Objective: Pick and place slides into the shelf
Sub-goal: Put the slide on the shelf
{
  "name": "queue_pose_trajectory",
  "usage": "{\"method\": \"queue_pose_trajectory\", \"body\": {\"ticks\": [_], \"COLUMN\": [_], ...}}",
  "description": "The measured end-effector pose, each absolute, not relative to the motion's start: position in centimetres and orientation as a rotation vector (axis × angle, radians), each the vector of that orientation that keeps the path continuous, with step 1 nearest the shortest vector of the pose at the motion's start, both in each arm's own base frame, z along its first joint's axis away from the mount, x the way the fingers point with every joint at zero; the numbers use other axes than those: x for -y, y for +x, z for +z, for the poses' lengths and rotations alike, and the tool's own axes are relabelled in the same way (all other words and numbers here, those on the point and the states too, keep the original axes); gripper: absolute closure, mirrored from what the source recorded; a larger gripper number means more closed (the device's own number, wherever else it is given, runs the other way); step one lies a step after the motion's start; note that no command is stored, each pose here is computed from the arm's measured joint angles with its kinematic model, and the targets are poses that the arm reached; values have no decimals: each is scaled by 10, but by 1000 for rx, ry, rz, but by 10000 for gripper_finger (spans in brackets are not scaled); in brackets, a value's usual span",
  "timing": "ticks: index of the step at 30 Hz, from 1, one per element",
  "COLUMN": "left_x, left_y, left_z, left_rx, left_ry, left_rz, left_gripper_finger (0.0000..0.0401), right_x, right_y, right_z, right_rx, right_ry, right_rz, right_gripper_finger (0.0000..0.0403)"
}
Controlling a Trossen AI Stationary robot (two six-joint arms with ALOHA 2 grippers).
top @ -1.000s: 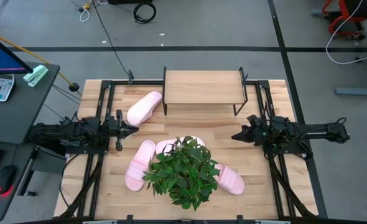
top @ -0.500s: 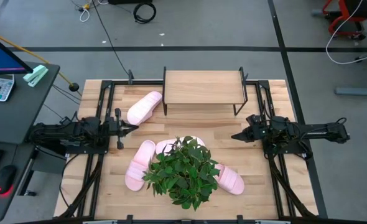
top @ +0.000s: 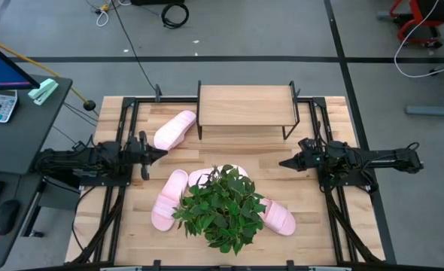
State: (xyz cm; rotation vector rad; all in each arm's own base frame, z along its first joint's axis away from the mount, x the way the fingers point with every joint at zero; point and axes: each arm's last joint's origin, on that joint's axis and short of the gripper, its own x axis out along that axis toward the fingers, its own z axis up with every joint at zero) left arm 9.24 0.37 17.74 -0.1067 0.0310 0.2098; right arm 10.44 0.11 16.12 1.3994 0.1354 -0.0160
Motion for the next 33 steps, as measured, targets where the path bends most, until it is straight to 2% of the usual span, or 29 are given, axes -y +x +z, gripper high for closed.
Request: {"method": "queue_pose_trajectory", "body": {"ticks": [5,8,14,20,26,30,33], "left_x": [-4,-3,5,9,8,8,8], "left_y": [92,92,93,97,100,102,103], "left_z": [178,176,171,167,162,162,162], "left_rx": [18,15,-139,-219,-235,-212,-204], "left_ry": [-495,-732,-1080,-1354,-1230,-1292,-1295], "left_rz": [211,190,49,58,115,147,144], "left_gripper_finger": [390,376,307,237,198,197,205], "right_x": [-1,-1,-1,-1,-1,-1,-4], "right_y": [104,104,104,104,104,104,104], "right_z": [161,161,161,161,161,161,162], "right_rx": [-133,-133,-135,-139,-137,-140,-178], "right_ry": [1424,1424,1416,1411,1311,1250,1201], "right_rz": [-23,-23,-22,-17,-11,-3,78], "right_gripper_finger": [389,389,389,388,383,383,381]}}
